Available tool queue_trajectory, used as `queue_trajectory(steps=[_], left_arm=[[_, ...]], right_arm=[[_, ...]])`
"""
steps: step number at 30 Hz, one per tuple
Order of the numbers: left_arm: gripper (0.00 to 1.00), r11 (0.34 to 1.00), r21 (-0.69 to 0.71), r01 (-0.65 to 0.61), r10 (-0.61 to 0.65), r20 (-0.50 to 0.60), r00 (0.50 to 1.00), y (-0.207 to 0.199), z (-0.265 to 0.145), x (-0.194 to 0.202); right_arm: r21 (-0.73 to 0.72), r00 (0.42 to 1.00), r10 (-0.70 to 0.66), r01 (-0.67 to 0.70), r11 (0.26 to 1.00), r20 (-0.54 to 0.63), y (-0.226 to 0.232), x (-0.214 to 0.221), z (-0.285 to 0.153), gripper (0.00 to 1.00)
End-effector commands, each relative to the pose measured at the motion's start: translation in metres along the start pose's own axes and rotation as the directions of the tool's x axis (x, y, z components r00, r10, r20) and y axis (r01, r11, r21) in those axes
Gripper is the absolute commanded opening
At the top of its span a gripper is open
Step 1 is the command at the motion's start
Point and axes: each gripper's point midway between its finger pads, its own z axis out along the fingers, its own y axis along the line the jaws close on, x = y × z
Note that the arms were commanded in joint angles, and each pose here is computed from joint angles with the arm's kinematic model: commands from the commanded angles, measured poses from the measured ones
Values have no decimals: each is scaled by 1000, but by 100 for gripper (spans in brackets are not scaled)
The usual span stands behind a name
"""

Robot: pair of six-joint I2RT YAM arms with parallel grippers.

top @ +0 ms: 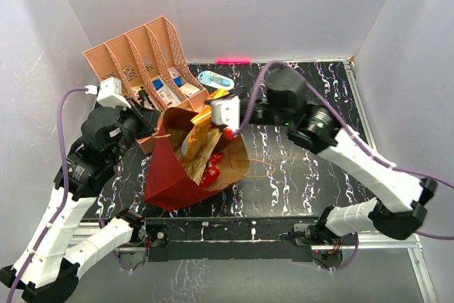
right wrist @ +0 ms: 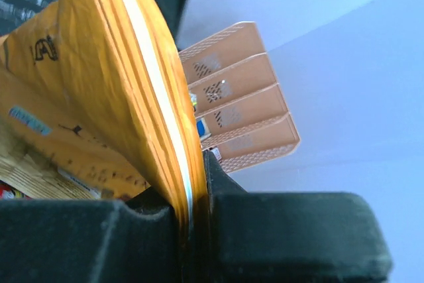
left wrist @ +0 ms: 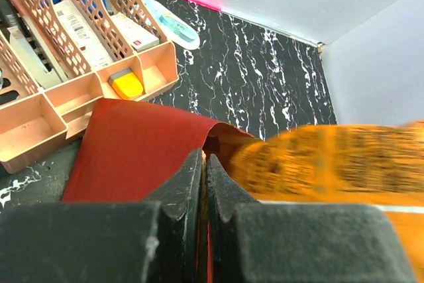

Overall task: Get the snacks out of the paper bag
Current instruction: Take out the snack from the paper bag, then place the snack at the center of the board.

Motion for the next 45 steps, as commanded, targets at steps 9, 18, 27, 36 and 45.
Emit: queue_trajectory(steps=[9, 18, 27, 36, 45], left_arm=[[0, 1000, -12, -14, 15, 74, 997, -2, -8, -24], [0, 1000, -6, -8, 8, 66, 998, -2, -7, -20], [0, 999, 1, -35, 35, 53, 998, -3, -7, -20], [0, 999, -1, -48, 48, 49, 998, 0, -8, -16], [0, 999, 14, -49, 48, 46, 998, -1, -10, -13]], right_arm=[[782, 829, 538, -435, 447, 153, -134, -26, -174, 8], [979, 685, 716, -17, 202, -136, -147, 119, -199, 8], [973, 425, 904, -223, 62, 40, -128, 274, -171, 8], [729, 70, 928, -641, -240, 367, -143, 367, -126, 8], [938, 443, 896, -323, 128, 30, -178, 411, -184, 8]])
